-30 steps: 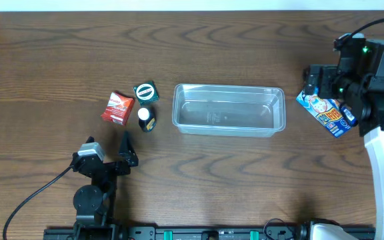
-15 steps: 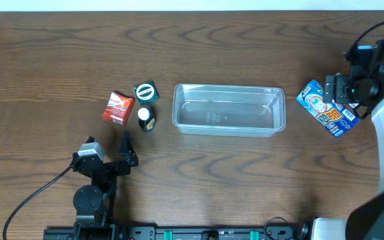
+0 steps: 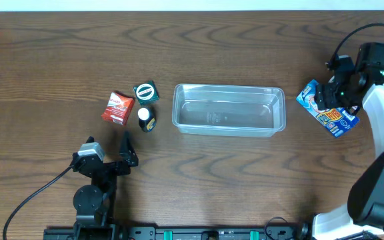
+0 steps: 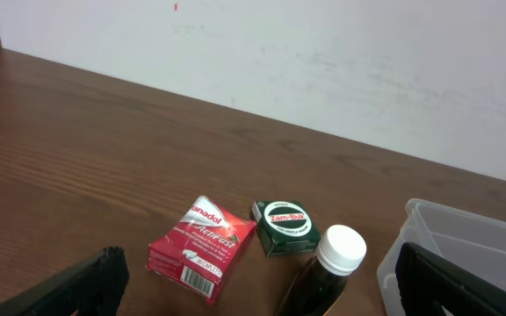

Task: Pack container
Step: 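Reach the right gripper to the blue box and grasp it, then lift the blue box with the right gripper over the container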

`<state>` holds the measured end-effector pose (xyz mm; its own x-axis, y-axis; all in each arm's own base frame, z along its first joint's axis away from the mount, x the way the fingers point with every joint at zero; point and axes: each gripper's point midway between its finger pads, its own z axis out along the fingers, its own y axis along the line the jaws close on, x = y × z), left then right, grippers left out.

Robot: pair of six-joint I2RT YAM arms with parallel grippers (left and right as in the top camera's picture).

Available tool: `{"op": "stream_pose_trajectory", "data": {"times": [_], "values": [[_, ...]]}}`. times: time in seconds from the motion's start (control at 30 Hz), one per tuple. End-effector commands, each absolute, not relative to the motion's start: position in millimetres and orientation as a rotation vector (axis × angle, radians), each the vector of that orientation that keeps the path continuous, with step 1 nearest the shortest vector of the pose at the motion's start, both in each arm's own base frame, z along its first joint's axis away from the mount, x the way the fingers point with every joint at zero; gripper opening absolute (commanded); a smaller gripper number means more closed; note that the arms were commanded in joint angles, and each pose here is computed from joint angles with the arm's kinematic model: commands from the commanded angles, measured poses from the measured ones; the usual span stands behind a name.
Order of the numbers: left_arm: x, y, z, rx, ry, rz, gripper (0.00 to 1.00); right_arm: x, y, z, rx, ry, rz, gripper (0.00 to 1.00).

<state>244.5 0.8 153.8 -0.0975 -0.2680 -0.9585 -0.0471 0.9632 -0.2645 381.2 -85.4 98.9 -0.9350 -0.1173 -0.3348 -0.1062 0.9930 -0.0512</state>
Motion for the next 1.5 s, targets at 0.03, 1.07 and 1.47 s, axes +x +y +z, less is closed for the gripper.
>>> {"op": "stream_pose_trajectory", "data": {"times": [0.03,1.07,1.47], "values": [[244,2,136,-0.240,1.715,-0.167,0.98,384,-87,90,-0.171,2.815,-0.026,0.70],[244,2,136,-0.240,1.715,-0.167,0.98,377,-87,95,-0.014,2.839,-0.012,0.01],[244,2,136,-0.240,1.715,-0.167,0.98,391,-41,261,-0.305,2.446,0.053,0.01]]}}
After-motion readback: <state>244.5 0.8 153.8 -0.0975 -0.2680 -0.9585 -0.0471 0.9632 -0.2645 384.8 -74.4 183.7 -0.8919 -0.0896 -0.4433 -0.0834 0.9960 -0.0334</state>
